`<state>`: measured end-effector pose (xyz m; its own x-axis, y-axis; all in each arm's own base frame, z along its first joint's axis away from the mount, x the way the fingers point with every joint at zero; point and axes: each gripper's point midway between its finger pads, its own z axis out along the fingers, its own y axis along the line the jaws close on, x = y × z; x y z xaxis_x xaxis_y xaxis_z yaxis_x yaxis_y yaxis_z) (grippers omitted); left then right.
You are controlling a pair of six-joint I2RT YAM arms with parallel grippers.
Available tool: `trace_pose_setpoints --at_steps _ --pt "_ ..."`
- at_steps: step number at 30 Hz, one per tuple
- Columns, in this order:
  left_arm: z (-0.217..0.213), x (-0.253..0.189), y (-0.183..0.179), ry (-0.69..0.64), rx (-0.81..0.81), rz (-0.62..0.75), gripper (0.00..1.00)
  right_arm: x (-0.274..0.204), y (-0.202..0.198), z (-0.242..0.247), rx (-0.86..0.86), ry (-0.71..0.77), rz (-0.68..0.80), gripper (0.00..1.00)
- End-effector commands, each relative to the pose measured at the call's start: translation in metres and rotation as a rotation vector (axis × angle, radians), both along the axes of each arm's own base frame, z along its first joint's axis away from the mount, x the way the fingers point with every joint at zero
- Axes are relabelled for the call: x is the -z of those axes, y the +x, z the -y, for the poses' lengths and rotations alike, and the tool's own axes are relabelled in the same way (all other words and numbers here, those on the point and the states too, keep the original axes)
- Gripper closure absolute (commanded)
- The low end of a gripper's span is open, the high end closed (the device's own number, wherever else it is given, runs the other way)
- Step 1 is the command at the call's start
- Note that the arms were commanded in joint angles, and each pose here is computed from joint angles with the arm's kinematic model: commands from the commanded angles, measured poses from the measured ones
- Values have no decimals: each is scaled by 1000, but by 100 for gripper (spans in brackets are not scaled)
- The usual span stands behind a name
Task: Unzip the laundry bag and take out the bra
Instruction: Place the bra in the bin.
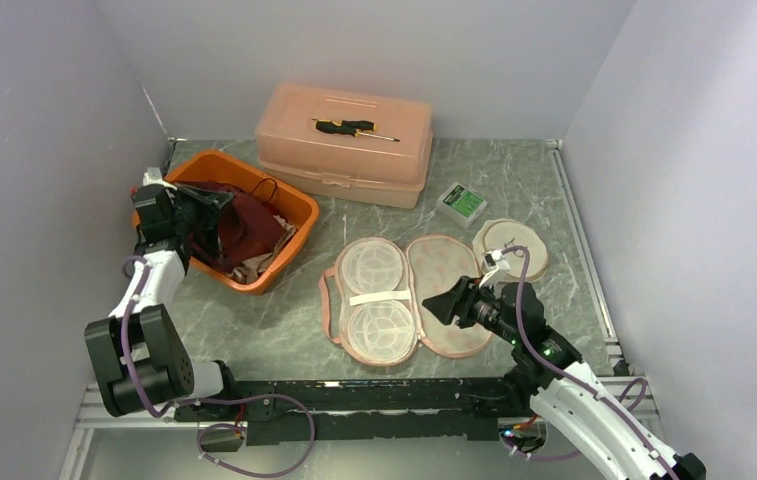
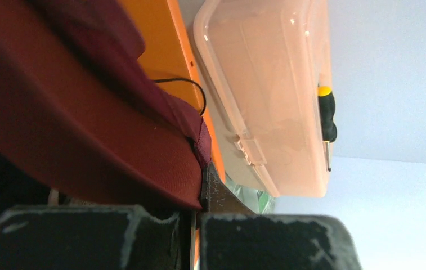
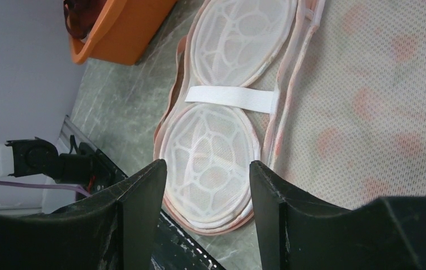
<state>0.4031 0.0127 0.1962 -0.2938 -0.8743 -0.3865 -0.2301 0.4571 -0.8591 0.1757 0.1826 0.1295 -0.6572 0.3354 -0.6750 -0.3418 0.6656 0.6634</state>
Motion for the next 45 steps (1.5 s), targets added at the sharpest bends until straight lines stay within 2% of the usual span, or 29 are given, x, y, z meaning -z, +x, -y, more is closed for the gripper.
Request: trace_pose_setpoints --at_steps 1,11,13,15,18,22,27,29,31,33,34,37,38,39,42,45 --pt "5 -24 8 -42 19 136 97 -3 0 -4 -23 15 18 41" --pt "5 36 -1 -126 -23 -25 95 -1 0 -4 -16 11 13 41" --pt "3 36 -7 -92 -30 -38 81 -2 2 -3 -14 12 19 41" --pt "-1 36 -15 -44 -43 -83 55 -4 3 -3 -10 16 28 40" --pt "-7 32 -27 36 -56 -147 36 -5 4 -3 -7 10 33 40" --pt "-12 26 -47 96 -79 -224 25 -5 6 -4 -8 9 36 40" --pt "-26 16 -75 184 -149 -325 23 -7 6 -5 -15 4 39 40" --pt "-33 -3 -84 250 -185 -314 23 -6 6 -4 -13 1 38 40" --pt "-36 -28 -84 291 -192 -241 24 -4 5 -4 -15 1 36 40" --pt "-32 -55 -73 307 -167 -130 32 -1 5 -5 -19 2 28 40" --pt "-29 -64 -65 302 -149 -84 42 1 4 -5 -21 4 23 40" --pt "-27 -74 -36 272 -99 -41 83 4 2 -7 -33 6 16 41" --pt "-27 -72 -26 256 -81 -46 93 6 1 -7 -34 3 11 41" --pt "-26 -69 -15 238 -61 -48 97 8 1 -6 -32 1 6 41" --pt "-26 -40 8 182 -36 -83 97 12 0 -5 -30 -5 -2 41" --pt "-34 -7 14 167 -64 -143 97 13 0 -4 -25 -9 -1 41"
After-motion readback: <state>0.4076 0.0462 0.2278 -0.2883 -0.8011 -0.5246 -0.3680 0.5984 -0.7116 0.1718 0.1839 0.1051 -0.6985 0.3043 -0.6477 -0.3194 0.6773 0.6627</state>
